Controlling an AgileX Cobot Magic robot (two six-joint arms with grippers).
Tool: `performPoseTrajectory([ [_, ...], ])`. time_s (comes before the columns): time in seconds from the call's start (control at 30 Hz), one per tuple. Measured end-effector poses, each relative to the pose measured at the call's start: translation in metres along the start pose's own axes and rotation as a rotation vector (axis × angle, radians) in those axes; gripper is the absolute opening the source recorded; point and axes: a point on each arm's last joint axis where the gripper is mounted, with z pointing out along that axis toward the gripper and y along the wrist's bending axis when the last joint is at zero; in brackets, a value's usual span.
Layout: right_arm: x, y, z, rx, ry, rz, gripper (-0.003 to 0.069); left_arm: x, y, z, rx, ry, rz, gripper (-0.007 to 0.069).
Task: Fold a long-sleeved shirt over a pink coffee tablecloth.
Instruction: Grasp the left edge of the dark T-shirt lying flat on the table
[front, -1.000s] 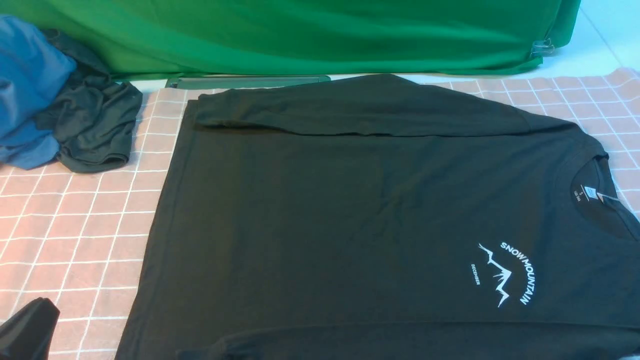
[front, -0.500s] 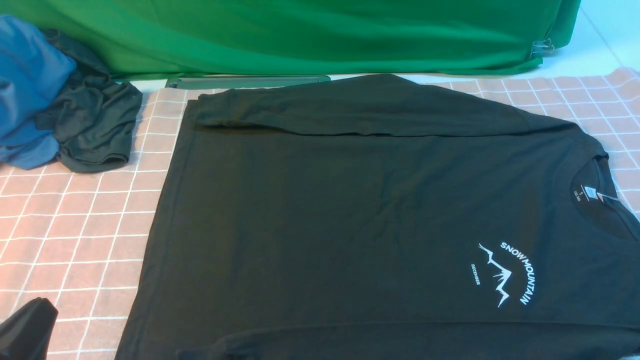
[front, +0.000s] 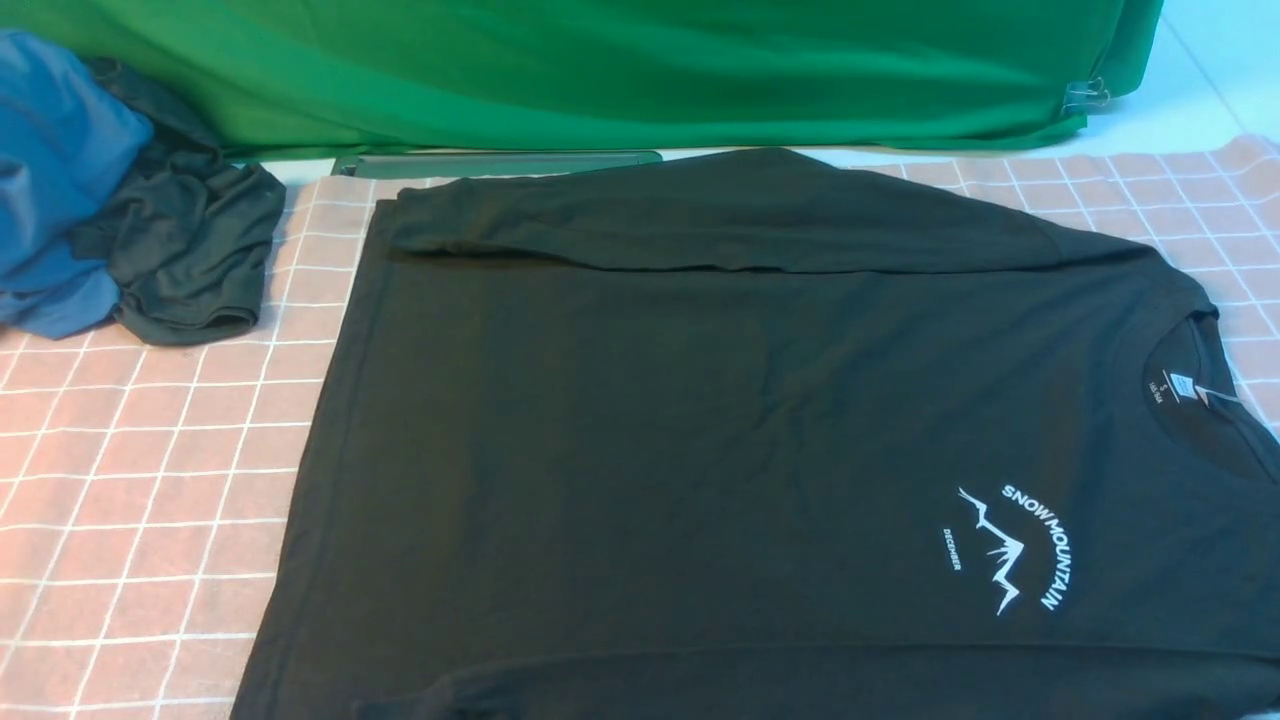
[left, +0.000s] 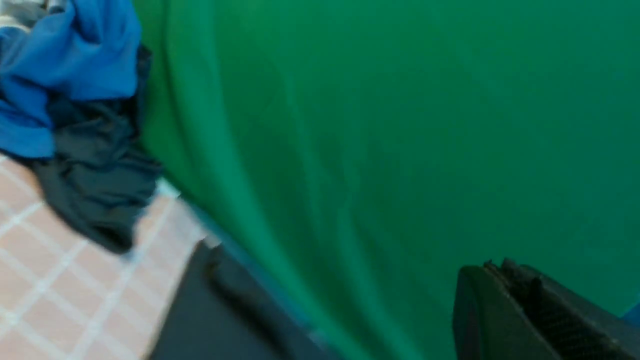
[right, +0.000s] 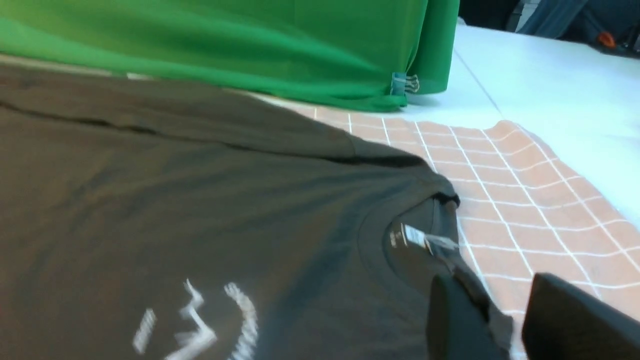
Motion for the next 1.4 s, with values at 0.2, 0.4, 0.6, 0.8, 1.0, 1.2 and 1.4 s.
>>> performPoseTrajectory([
  [0.2, -0.015, -0.001, -0.001, -0.039, -0.162, 0.563, 0.0247, -0.010, -0.005, -0.001, 0.059, -0.107, -0.136, 0.0013],
  [0.4, -0.020, -0.002, -0.002, -0.055, -0.217, 0.683, 0.0247, -0.025, -0.012, -0.004, 0.155, -0.265, -0.148, 0.0013],
  [0.6, -0.025, -0.003, -0.004, -0.063, -0.282, 0.690, 0.0247, -0.042, -0.036, -0.006, 0.240, -0.303, -0.085, 0.0013],
  [0.8, -0.083, 0.001, -0.021, -0.157, -0.362, 0.661, 0.0128, -0.070, -0.092, 0.013, 0.048, 0.078, 0.113, 0.0013],
  [1.0, -0.154, 0.012, -0.018, -0.181, -0.038, 0.349, 0.0040, -0.045, -0.078, 0.065, -0.375, 0.708, 0.322, 0.0013],
  [1.2, -0.171, 0.025, 0.025, -0.228, 0.444, 0.109, 0.0040, 0.003, -0.044, 0.104, -0.512, 1.171, 0.345, 0.0011],
  [1.4, -0.151, 0.033, 0.052, -0.284, 0.662, 0.057, 0.0040, 0.037, -0.033, 0.115, -0.526, 1.393, 0.396, 0.0011],
])
